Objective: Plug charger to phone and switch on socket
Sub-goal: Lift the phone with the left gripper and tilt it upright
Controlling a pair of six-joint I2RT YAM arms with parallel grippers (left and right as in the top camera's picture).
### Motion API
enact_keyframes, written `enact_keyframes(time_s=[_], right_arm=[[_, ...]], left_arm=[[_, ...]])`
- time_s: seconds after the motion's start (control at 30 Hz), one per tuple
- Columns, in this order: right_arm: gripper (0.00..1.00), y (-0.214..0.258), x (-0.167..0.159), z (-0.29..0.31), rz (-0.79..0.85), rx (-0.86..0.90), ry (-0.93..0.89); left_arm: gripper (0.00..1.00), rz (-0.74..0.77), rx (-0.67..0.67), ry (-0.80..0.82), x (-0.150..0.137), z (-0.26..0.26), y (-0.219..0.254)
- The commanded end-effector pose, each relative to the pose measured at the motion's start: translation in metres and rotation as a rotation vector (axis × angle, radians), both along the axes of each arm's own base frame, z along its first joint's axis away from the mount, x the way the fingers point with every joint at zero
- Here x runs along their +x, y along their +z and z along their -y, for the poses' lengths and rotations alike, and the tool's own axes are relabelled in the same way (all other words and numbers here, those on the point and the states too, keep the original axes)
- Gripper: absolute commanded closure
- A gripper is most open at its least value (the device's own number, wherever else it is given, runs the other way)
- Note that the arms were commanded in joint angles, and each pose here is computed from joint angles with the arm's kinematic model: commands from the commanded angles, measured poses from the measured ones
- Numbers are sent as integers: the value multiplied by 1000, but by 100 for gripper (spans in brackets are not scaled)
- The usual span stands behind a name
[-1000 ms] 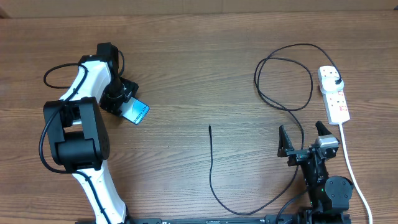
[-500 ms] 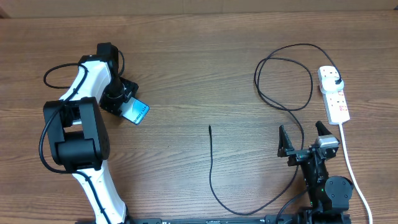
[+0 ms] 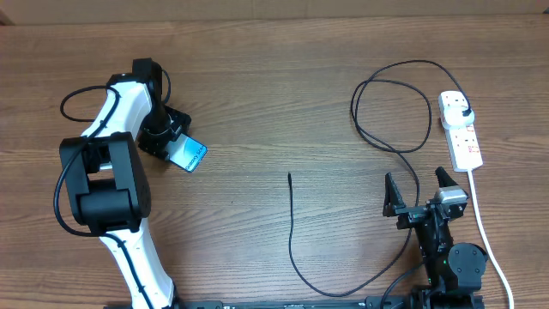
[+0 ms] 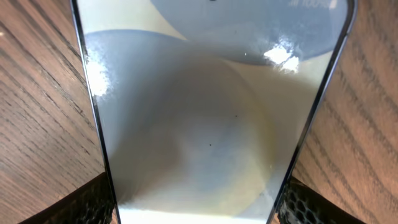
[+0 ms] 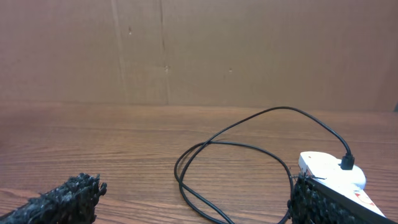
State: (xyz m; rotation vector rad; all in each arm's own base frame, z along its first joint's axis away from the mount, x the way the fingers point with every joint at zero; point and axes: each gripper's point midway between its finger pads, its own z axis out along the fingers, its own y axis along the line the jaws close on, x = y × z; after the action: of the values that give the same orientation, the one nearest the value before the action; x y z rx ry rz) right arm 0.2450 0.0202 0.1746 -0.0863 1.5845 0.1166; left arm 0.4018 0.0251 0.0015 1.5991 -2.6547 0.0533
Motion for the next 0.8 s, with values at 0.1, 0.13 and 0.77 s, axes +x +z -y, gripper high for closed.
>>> enact_keyframes(time_s=[0.1, 0.13, 0.77], right_arm=[[0, -2, 0, -3, 3, -1, 13], [0, -2, 0, -3, 3, -1, 13], [0, -2, 0, -3, 3, -1, 13]], left_arm=[[96, 10, -29, -34, 14, 3, 15], [96, 13, -29, -34, 16, 3, 19], [96, 218, -372, -110, 63, 60, 75]])
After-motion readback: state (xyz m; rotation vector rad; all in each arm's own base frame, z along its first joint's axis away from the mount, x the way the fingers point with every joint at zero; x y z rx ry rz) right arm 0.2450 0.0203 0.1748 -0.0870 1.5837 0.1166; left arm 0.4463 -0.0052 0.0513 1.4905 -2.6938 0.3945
